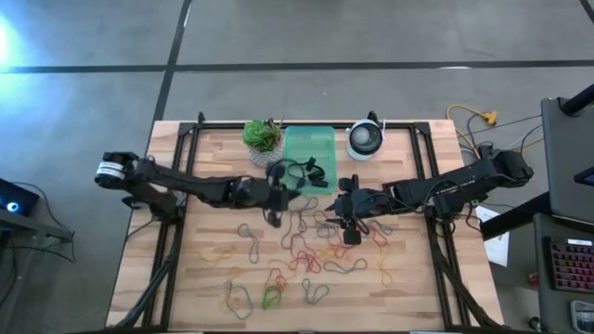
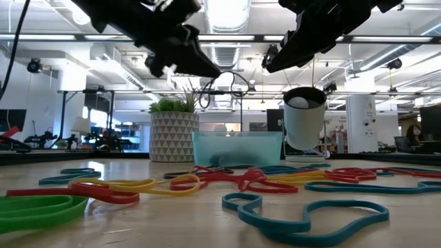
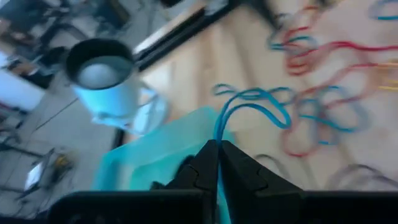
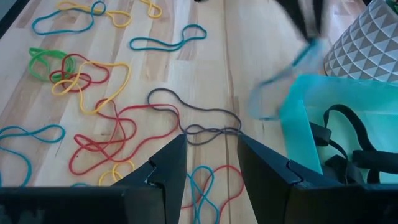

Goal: Pick and place rubber bands into bin
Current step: Put the blue rubber band into the green bin

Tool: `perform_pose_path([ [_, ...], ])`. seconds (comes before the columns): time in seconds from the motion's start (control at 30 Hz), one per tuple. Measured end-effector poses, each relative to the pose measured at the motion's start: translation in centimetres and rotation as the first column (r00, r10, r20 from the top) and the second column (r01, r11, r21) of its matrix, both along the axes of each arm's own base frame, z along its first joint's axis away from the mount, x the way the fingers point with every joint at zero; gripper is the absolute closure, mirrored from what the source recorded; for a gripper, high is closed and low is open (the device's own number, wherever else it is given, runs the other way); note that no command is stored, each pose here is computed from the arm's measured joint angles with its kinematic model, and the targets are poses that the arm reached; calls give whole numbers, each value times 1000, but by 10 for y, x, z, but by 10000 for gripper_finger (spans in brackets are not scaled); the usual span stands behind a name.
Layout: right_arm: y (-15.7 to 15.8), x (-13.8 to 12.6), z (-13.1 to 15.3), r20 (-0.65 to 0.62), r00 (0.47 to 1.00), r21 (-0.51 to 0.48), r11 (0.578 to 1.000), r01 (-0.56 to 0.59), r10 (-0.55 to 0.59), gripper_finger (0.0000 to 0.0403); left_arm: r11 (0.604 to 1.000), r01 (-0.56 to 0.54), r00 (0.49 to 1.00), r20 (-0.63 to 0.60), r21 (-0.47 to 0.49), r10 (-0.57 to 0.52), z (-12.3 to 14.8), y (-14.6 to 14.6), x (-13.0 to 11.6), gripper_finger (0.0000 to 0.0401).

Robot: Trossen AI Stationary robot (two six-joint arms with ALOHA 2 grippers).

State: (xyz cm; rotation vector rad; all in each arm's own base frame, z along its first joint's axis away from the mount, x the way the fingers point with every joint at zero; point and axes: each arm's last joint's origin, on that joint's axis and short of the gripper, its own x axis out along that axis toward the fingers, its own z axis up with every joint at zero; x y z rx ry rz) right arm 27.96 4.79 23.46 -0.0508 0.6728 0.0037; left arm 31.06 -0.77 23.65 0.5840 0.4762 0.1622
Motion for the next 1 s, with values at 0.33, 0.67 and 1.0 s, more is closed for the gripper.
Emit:
perform_pose_path([
  [0.33,0,0,0,-1,1000,6,1000,4,-4,266,989,-148,988,-39,1,148,-29,46,17,401],
  [0.67,0,0,0,-1,1000,3,1000,3,-3,266,981,-188,981,-50,-48,185,-41,53,21,401],
  [1.0,0,0,0,0,1000,6,1000,5,-5,266,980,-190,981,-50,-49,188,-41,54,21,346],
])
